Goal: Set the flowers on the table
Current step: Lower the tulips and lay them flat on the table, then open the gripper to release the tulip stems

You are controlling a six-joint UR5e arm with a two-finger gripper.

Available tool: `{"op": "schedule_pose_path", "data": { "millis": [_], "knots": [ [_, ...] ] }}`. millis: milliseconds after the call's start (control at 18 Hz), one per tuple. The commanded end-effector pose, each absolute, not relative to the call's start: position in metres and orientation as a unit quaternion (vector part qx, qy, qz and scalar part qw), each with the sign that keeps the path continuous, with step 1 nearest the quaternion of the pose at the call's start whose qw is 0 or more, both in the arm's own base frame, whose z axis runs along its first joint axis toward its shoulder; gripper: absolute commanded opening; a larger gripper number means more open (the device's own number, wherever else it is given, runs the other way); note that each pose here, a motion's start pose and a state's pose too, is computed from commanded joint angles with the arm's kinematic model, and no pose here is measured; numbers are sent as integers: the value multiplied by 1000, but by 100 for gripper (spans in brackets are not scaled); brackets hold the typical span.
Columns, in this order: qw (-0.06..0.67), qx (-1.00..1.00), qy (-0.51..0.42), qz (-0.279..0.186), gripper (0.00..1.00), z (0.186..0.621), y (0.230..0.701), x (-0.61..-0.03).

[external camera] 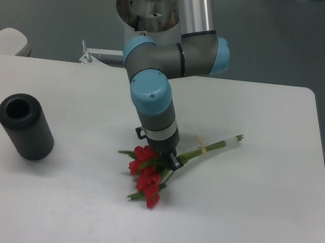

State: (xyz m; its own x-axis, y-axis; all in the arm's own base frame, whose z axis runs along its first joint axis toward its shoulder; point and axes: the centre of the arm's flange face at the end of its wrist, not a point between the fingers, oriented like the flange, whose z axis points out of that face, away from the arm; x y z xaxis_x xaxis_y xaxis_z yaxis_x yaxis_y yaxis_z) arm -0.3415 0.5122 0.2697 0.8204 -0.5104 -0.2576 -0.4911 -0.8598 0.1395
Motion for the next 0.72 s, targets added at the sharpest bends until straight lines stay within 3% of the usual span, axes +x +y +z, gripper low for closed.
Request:
{"op": "schedule_pose_path", "data": {
  "millis": [333, 556, 722],
  "knots": [
    [-5, 942, -287, -174, 100, 319, 523, -358],
    [-91, 942, -280, -160, 100, 359, 530, -396],
    [-74, 947, -281, -139, 100, 389, 536, -420]
  ]
}}
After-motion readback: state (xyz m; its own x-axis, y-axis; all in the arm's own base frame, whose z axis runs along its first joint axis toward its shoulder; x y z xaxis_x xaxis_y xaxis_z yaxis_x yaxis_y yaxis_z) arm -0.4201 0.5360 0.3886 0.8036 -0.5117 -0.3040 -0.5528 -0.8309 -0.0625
